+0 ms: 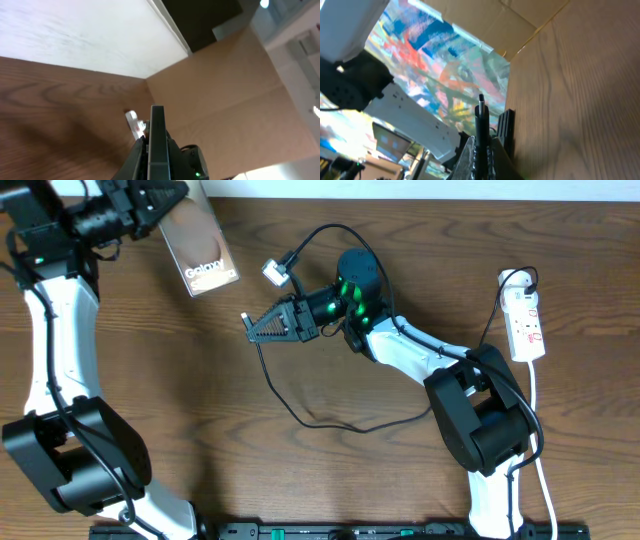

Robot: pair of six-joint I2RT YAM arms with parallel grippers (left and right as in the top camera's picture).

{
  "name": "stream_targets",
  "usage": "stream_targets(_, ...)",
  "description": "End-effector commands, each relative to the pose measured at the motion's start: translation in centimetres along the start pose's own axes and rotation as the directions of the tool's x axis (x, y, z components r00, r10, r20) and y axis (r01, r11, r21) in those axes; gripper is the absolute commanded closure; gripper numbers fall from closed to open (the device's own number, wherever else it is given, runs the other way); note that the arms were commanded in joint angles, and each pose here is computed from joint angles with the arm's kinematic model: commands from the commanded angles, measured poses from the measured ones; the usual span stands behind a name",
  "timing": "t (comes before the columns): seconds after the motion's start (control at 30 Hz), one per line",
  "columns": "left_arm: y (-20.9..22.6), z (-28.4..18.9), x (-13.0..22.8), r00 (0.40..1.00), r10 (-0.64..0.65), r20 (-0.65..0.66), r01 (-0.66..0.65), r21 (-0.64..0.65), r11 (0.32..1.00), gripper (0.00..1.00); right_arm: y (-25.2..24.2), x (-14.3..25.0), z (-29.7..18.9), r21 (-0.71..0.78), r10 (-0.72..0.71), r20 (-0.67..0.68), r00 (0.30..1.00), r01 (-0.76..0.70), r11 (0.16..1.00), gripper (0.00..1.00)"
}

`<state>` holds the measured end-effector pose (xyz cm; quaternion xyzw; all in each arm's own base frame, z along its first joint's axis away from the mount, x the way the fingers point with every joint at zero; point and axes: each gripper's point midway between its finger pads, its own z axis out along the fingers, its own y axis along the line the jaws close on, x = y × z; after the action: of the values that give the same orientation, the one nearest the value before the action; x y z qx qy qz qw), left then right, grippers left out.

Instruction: Plug charger to phone and switch on socket

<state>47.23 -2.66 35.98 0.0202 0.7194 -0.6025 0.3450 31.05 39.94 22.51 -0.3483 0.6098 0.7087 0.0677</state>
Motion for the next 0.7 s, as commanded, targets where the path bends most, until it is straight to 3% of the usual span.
stream_targets(0.0, -1.5, 0.5, 0.7, 0.995, 0.094, -0.042, -0.092, 0.048, 0.995, 0.93, -0.3, -0.7, 0.1, 0.017, 0.020, 0.036, 0.999, -0.020, 1.000, 0.99)
stream_targets(0.37, -1.6, 0.5, 0.8, 0.995, 0.094, -0.044, -0.092, 0.050, 0.995, 0.93, -0.6, -2.0, 0.0, 0.048, -0.002, 0.108, 0.994, -0.004, 0.999, 0.99)
stream_targets(0.67, -1.5, 1.0, 0.7, 0.997, 0.072, -0.037, -0.070, 0.037, 0.997, 0.93, 0.5, -2.5, 0.1, 0.036, -0.101, 0.117, 0.988, 0.098, 0.995, 0.99)
